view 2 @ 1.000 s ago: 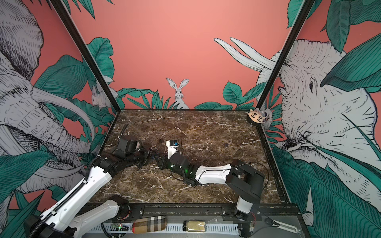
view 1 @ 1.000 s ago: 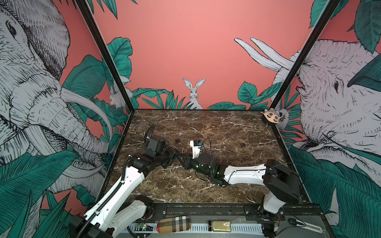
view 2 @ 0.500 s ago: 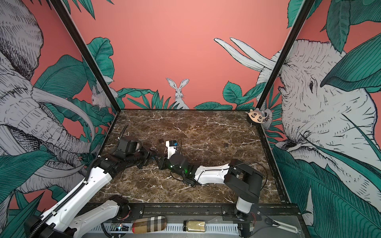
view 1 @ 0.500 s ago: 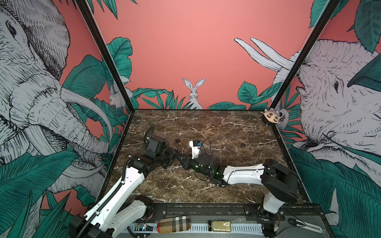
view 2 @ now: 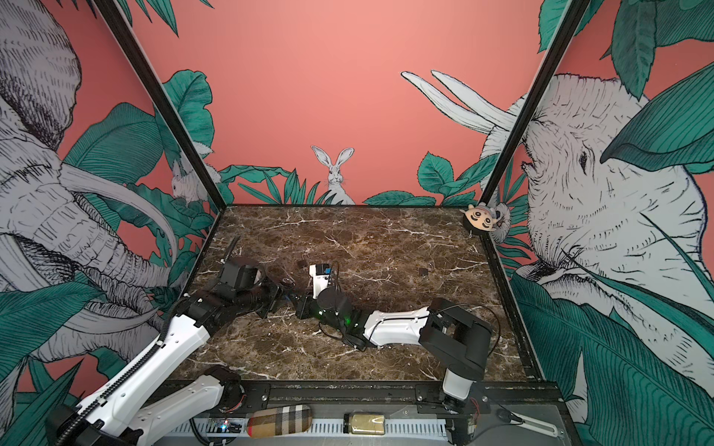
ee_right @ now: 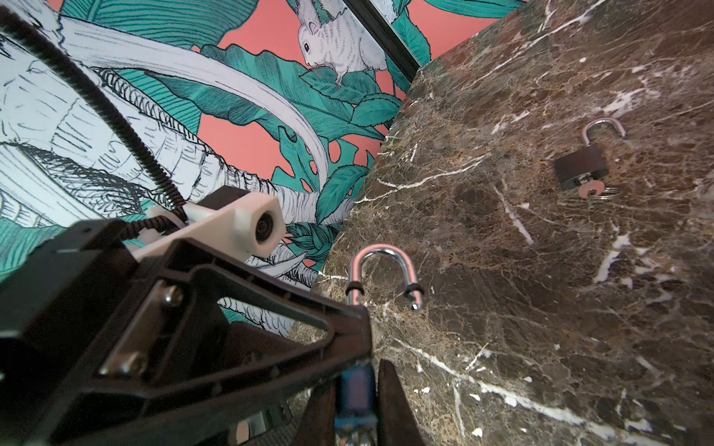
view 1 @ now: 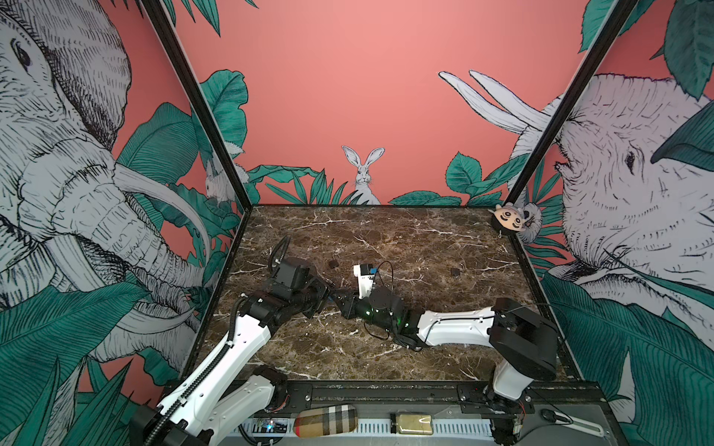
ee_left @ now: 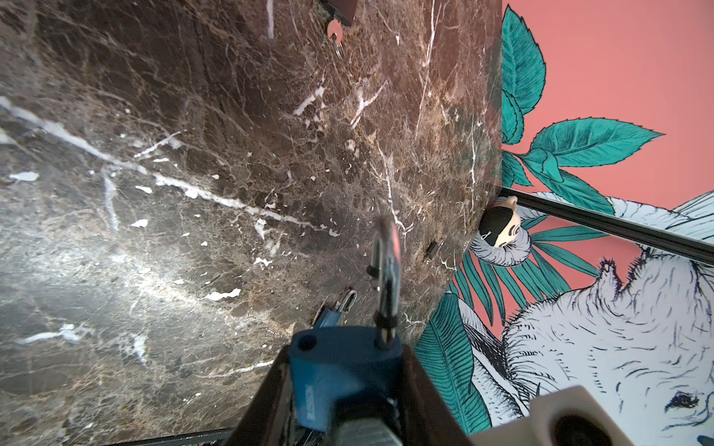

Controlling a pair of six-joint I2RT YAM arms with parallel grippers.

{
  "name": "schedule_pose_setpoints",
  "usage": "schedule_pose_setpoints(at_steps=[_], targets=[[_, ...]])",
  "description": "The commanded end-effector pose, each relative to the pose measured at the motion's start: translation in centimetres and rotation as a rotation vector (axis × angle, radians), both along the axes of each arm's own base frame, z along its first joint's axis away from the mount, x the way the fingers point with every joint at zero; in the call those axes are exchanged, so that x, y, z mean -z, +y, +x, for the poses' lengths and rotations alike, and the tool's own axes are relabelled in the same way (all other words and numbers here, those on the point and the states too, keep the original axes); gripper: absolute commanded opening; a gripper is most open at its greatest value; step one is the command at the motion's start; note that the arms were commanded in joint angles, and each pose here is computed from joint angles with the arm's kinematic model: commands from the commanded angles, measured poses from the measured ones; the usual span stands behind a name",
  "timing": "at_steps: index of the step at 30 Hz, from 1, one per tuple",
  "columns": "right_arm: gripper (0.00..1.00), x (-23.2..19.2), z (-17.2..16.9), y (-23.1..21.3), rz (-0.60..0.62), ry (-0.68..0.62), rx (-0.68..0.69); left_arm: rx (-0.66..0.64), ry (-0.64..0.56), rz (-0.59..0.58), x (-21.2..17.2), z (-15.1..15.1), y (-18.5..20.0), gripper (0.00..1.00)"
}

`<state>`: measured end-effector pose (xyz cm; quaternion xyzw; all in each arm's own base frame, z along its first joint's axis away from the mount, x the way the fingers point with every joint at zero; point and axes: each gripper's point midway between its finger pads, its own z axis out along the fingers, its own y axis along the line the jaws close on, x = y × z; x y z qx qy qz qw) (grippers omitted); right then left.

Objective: Lock with the key

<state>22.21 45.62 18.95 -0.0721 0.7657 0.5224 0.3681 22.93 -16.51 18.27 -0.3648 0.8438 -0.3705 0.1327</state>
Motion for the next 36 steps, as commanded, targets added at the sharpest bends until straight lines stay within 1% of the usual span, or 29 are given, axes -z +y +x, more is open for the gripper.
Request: schedule_pose_setpoints(at_steps=[1,4,6,7,10,15,17,20,22,24,26,27,30,33,34,35,36], targets=[[0.06,-1.8,-0.1,0.1,0.014,-0.040,-0.007,-0.004,-0.082,-0.029,-1.9,0.4,0.0,0.52],[0.04,-2.7,-0.1,-0.7,-0.018,-0.075,-0.011,0.009,-0.123,-0.005,-2.9,0.5,0.6,0.64],[0.03,-2.3,0.0,-1.4,-0.064,-0.075,-0.016,0.013,-0.152,0.017,-3.8,0.5,1.3,0.73],[0.03,-3.3,0.0,-1.9,-0.055,-0.084,-0.018,0.018,-0.169,0.026,-4.1,0.5,1.5,0.77],[0.02,-4.3,0.0,-3.2,-0.042,-0.077,-0.053,0.052,-0.214,0.071,-5.1,0.5,2.3,0.87],[0.01,-5.6,-0.6,-5.8,-0.066,-0.040,-0.114,0.186,-0.260,0.183,-5.2,0.3,2.6,0.97],[0.01,-5.9,-1.1,-6.8,-0.091,-0.018,-0.139,0.262,-0.301,0.207,-5.3,0.5,2.0,0.99],[0.01,-6.2,-1.6,-8.6,-0.135,0.026,-0.165,0.342,-0.361,0.263,-5.4,0.8,1.8,0.99],[0.01,-6.2,-2.0,-9.6,-0.143,0.058,-0.182,0.387,-0.442,0.293,-5.4,1.3,1.5,0.99],[0.00,-6.2,-2.0,-10.7,-0.141,0.099,-0.182,0.404,-0.500,0.354,-5.2,1.8,1.9,0.99],[0.00,-6.4,-2.0,-11.3,-0.123,0.135,-0.188,0.425,-0.545,0.365,-5.2,2.3,1.6,0.99],[0.00,-6.5,-2.0,-11.5,-0.111,0.149,-0.193,0.432,-0.547,0.375,-4.9,2.5,1.6,0.99],[0.00,-7.2,-2.1,-11.9,-0.081,0.170,-0.200,0.493,-0.590,0.347,-4.4,2.7,0.4,0.99],[0.00,-7.6,-2.2,-11.9,-0.055,0.203,-0.205,0.524,-0.695,0.293,-4.7,2.7,-1.1,0.99],[0.00,-7.6,-2.2,-11.9,-0.049,0.211,-0.207,0.526,-0.729,0.273,-4.8,2.7,-1.4,0.99],[0.00,-7.5,-2.1,-11.9,-0.046,0.220,-0.207,0.555,-0.764,0.225,-5.3,2.4,-2.2,0.99],[0.00,-7.3,-2.0,-12.0,-0.048,0.234,-0.200,0.577,-0.769,0.201,-5.4,2.2,-2.7,0.99]])
